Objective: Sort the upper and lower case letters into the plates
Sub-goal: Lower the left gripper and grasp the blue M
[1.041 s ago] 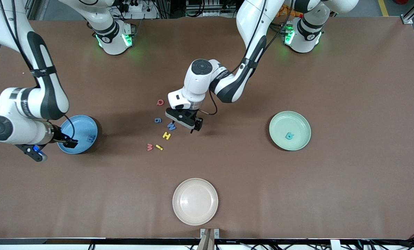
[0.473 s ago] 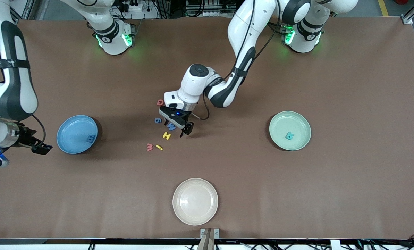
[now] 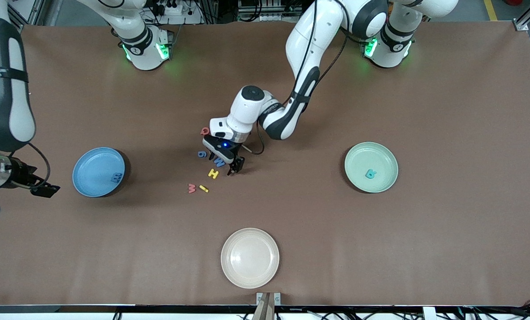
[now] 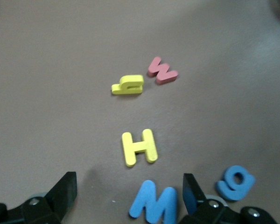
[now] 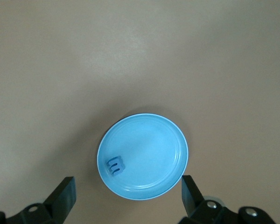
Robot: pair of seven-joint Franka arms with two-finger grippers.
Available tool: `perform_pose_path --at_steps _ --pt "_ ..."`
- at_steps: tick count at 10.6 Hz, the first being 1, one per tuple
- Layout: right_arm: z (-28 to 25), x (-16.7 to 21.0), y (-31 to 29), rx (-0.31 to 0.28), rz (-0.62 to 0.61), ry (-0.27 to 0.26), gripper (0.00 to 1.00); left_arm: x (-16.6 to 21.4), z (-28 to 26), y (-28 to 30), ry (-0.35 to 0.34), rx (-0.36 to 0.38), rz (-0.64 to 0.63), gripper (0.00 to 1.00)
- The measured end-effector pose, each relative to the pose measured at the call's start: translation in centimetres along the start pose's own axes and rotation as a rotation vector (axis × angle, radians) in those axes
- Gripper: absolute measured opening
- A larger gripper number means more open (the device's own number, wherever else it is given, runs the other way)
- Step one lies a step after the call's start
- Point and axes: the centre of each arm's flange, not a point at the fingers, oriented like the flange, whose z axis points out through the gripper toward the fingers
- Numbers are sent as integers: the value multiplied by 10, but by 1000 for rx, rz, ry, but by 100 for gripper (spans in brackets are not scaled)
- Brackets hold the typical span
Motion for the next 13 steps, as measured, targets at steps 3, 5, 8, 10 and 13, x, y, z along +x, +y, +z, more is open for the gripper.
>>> perform_pose_path --at_steps 3,5,8,10,13 --pt "-7 -14 -27 -12 -50 21 100 2 0 10 21 -11 22 100" --pt "-6 -12 -23 -13 -45 20 100 -4 -1 29 17 -26 42 100" --pt "-6 -14 -27 -8 -49 17 100 -8 -1 37 14 -31 58 100" --pt "-6 -18 -33 2 -55 11 100 -8 -1 37 15 -29 66 100" --pt "-6 -20 -36 2 -61 11 100 -14 2 30 1 -17 95 100"
